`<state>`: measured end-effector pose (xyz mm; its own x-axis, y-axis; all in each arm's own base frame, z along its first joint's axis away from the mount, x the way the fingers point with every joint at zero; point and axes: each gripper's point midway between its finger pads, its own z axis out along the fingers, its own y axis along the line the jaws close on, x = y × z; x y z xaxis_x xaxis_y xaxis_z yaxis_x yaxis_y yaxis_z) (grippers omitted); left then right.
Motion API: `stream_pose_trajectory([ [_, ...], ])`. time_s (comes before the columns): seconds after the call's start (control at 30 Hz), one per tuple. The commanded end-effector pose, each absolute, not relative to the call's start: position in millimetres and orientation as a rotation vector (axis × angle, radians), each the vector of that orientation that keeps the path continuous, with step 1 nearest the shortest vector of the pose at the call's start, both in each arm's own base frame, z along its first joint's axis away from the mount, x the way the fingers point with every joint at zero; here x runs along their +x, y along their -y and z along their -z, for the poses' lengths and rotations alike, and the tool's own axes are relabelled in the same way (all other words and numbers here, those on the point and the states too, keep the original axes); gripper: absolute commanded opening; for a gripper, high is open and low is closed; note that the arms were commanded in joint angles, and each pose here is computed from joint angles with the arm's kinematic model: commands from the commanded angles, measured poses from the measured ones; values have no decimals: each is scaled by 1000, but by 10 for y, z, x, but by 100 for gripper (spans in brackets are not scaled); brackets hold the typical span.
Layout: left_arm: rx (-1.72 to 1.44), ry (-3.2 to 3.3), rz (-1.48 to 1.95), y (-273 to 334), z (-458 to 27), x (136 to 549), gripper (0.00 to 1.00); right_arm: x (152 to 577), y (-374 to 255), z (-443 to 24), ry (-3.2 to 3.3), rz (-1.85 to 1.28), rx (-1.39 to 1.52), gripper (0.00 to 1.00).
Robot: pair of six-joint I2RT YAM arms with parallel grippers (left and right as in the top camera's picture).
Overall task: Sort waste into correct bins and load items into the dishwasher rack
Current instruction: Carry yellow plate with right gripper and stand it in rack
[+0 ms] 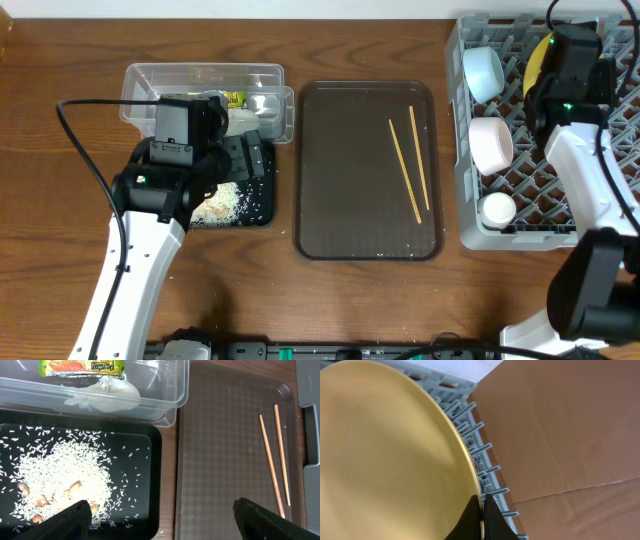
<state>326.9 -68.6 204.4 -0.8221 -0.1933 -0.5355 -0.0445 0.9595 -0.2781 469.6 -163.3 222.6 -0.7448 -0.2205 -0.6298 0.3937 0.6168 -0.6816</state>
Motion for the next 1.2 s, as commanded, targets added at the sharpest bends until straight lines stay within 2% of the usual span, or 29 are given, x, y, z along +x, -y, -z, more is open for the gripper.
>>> stream_pose_trajectory([
  [0.0,-164,-2520,324,660,-2054,3289,93,4712,1699,-2127,-2147,1138,161,1],
  [0.23,-164,-2520,324,660,-2054,3289,93,4870,1557,-1846,-2182,968,162,5],
  [0.47,-164,-2520,324,660,-2054,3289,93,5021,1486,-1809,-2135,858,208,6],
  [0.5,-164,-2520,324,660,-2054,3289,93,5041,1482,-1814,-2127,852,208,10],
  [0.63,-164,-2520,324,660,-2054,3289,93,5116,1458,-1881,-2084,818,216,38],
  [0.67,-164,-2520,324,660,-2054,3289,93,5136,1456,-1909,-2069,813,219,47],
  [0.8,-164,-2520,324,660,-2054,3289,93,5205,1439,-2009,-2018,787,225,68],
  [1.03,-164,-2520,324,660,-2054,3289,93,5204,1237,-2539,-1916,717,203,91],
  [1.1,-164,-2520,324,660,-2054,3289,93,5164,993,-2733,-1906,613,142,99],
  [1.17,-164,-2520,324,660,-2054,3289,93,5069,551,-2915,-1912,369,82,99],
])
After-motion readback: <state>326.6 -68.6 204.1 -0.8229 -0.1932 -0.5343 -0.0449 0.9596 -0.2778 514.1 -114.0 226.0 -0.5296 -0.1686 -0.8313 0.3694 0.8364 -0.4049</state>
